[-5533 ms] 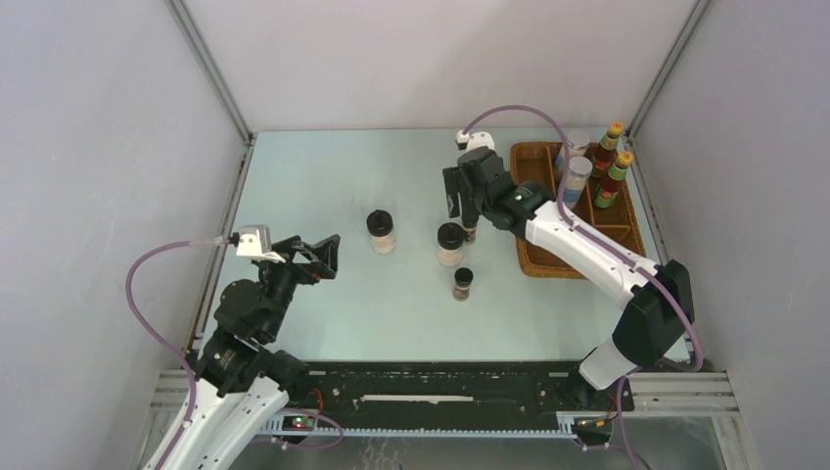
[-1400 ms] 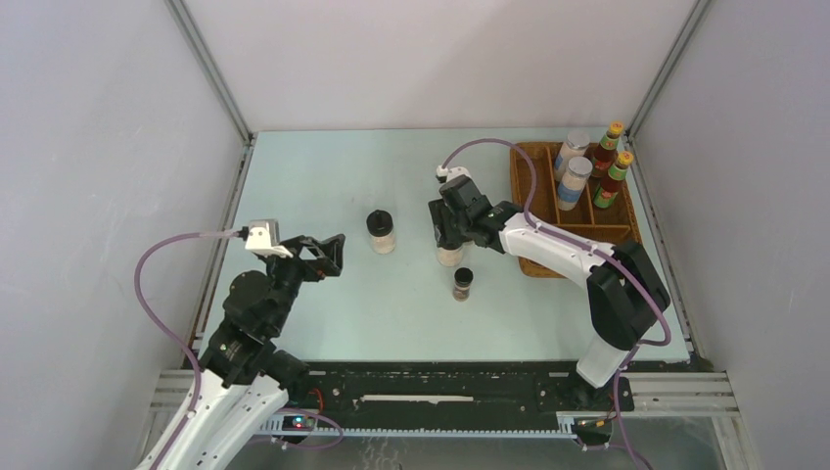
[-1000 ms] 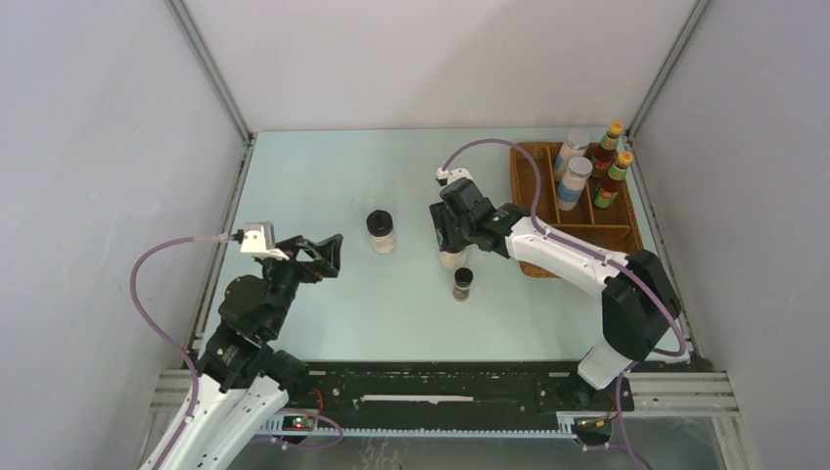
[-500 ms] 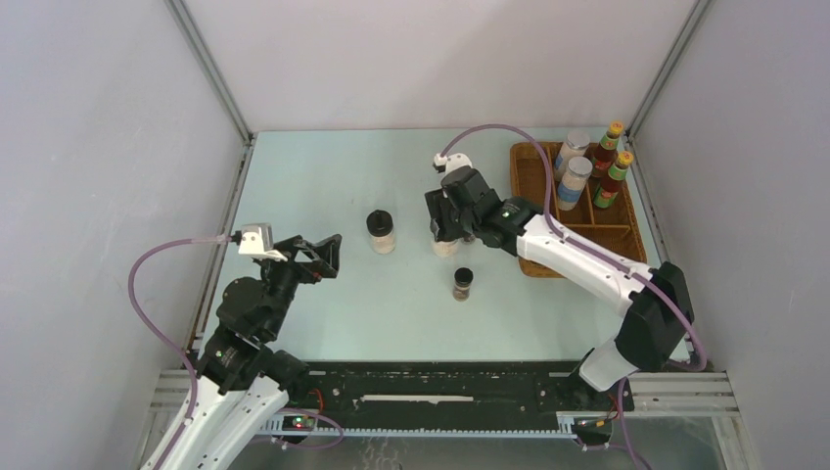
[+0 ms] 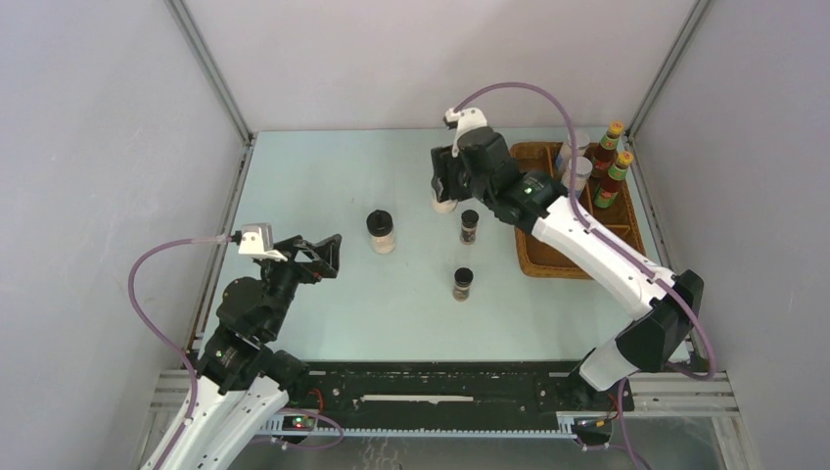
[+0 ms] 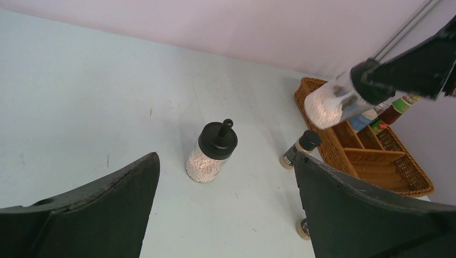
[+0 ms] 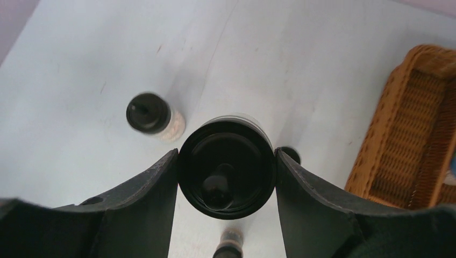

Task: Organize the condiment bottles
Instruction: Pick up the bottle from the center of the board, then place the bottle in the storage box.

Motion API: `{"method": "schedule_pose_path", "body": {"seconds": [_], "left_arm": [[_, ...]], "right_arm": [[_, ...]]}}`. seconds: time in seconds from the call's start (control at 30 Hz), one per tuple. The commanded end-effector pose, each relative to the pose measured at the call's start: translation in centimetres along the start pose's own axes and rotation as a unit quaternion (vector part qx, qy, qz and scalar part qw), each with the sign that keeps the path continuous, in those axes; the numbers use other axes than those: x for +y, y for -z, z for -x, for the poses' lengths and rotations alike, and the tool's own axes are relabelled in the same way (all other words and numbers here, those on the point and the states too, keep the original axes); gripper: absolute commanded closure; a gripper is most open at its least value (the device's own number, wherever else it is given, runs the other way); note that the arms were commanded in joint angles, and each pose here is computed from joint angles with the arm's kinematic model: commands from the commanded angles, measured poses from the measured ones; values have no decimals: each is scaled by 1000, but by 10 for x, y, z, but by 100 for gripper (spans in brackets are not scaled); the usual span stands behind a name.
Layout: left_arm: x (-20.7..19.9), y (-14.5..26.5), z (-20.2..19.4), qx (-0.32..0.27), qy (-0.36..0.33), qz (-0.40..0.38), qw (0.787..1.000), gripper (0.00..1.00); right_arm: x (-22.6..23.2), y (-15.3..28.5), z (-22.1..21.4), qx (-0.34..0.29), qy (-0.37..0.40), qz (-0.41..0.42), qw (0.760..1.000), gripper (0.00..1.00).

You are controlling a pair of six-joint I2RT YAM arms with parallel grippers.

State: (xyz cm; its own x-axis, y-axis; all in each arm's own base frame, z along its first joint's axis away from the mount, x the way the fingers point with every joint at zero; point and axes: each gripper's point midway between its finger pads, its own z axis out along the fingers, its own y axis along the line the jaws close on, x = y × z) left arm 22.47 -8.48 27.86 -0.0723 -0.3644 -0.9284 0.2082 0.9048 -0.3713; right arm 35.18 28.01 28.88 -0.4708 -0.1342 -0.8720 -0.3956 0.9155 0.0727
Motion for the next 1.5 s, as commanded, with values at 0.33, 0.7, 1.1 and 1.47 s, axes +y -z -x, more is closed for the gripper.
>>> {"method": "schedule_pose_path", "body": {"seconds": [0.33, 0.7, 1.1, 1.47], "left_arm": [[-1, -5, -10, 8, -1, -5, 1000, 0], [0, -7, -11, 11, -3, -2, 1000, 0], [2, -7, -12, 12, -5, 3, 1000, 0], [3, -8, -13, 14, -7, 7, 1000, 0]], "right_arm": [[-110, 29, 102, -128, -48, -113, 984, 100], [-201, -12, 88, -100, -83, -202, 971, 100], [-265, -62, 60, -56, -126, -240, 961, 100], [-295, -96, 37, -28, -150, -252, 956, 100]]}}
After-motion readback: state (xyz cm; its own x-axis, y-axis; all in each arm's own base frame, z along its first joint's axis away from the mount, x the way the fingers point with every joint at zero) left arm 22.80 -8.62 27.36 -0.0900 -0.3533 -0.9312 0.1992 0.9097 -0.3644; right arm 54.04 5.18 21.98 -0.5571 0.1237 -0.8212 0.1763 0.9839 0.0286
